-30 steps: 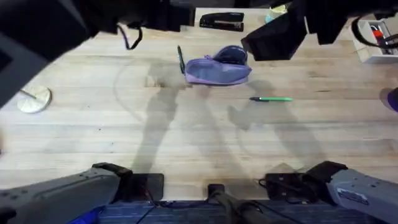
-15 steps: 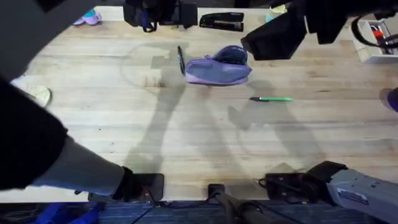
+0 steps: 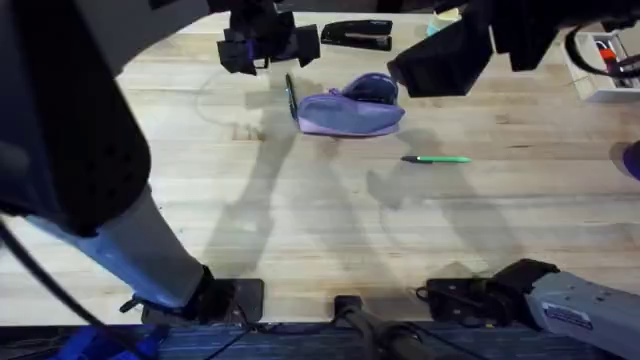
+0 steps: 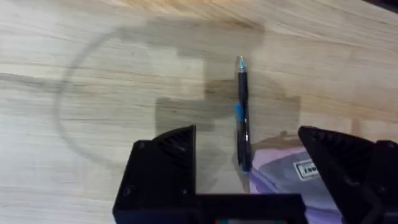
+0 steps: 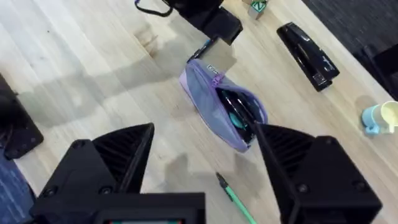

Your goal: Unzip the bag, pick up the pens from the table one at a time and place them inside, then zip the bag closed.

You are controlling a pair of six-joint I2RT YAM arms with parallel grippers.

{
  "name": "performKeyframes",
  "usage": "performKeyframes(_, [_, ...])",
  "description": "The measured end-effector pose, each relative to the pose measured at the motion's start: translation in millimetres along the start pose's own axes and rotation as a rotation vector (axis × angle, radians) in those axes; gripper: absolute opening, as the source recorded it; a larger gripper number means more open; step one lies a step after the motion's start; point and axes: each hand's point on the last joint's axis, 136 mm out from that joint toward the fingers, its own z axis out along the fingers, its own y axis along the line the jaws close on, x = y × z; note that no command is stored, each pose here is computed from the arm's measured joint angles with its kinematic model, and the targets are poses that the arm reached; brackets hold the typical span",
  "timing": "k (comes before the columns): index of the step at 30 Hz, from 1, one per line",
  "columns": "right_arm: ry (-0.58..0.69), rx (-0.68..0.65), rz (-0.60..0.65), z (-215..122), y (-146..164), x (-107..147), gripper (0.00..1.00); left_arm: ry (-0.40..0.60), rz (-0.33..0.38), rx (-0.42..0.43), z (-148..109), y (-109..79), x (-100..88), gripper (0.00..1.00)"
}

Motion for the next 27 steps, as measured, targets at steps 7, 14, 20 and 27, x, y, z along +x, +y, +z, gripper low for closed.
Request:
performKeyframes(7, [0.001,0.000,0.002,0.0,0.1,0.2,0.997,0.065,-0.015,-0.033,29.4,3.9,14.3,0.995])
performKeyframes(14, [0.002,-0.001,0.002,-0.1,0.3,0.5,0.997,0.046,0.026,-0.056,52.4,-12.2,20.1,0.999])
performKeyframes(20, [0.005,-0.002,0.003,0.0,0.5,1.3,0.997,0.042,0.026,-0.061,58.3,-12.1,19.7,0.999])
performKeyframes(27, [0.005,-0.002,0.003,0.0,0.5,1.3,0.997,0.081,0.021,-0.054,70.6,-14.3,27.3,0.969])
